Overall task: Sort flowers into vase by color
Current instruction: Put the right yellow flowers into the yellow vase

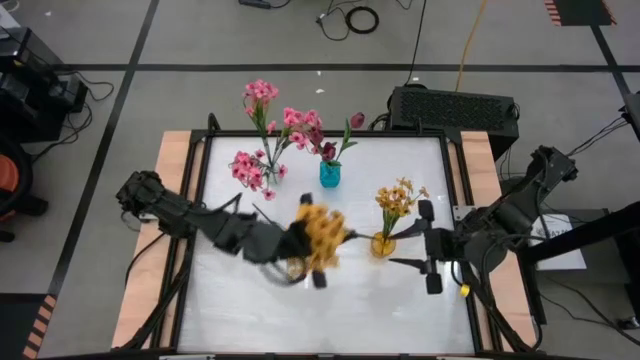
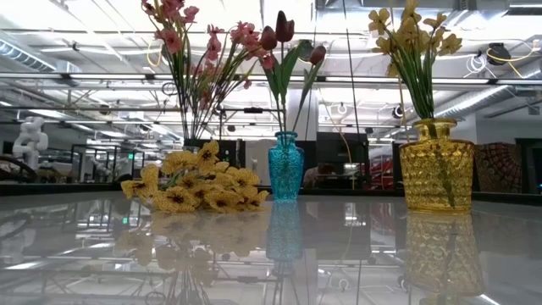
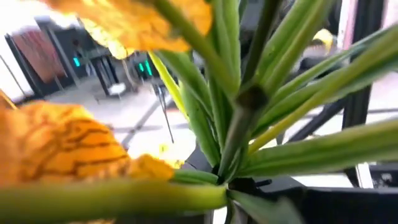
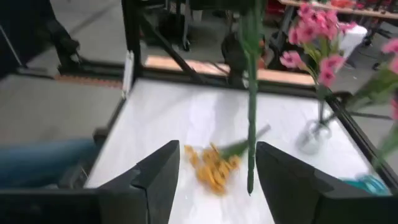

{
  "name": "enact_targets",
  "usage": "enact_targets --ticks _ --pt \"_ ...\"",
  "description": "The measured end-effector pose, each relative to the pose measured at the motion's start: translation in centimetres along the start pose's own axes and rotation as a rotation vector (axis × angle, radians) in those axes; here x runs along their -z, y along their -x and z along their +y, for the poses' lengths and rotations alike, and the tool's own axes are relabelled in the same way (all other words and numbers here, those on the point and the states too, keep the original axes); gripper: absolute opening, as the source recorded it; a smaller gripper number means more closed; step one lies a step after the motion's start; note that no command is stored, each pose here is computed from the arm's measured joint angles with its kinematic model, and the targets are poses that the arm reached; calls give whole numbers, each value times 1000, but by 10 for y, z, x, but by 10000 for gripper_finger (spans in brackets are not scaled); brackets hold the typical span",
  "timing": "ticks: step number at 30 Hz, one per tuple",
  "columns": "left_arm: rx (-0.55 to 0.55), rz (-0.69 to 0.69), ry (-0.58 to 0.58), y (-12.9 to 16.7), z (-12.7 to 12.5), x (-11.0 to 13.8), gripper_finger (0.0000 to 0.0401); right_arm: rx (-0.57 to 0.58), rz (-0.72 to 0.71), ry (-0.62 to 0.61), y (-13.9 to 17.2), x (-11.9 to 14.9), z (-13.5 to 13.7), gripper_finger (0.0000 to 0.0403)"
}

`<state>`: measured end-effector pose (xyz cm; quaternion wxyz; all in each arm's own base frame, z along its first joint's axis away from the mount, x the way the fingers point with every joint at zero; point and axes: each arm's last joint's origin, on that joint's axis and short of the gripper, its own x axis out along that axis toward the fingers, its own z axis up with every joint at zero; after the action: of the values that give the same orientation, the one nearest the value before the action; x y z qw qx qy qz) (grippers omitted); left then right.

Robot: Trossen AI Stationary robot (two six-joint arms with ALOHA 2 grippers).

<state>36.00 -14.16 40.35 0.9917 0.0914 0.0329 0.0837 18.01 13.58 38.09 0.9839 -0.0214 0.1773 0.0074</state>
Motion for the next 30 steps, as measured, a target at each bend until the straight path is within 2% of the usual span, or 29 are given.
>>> enact_targets --ticks 4,8,14,18,22,30 --pt "48 57 44 -20 18 14 24 76 70 26 12 10 -10 195" --pt "43 79 44 -39 21 30 24 133 71 -1 25 13 -19 185" --pt "10 160 63 -69 15 66 24 112 51 -36 39 13 -22 170" --pt "-9 160 91 -88 4 89 24 94 54 -23 43 14 -21 164" --pt "-84 189 102 -99 -3 110 24 82 51 -18 45 15 -19 159" --pt "-121 212 97 -103 -7 119 24 80 43 -6 47 15 -17 152"
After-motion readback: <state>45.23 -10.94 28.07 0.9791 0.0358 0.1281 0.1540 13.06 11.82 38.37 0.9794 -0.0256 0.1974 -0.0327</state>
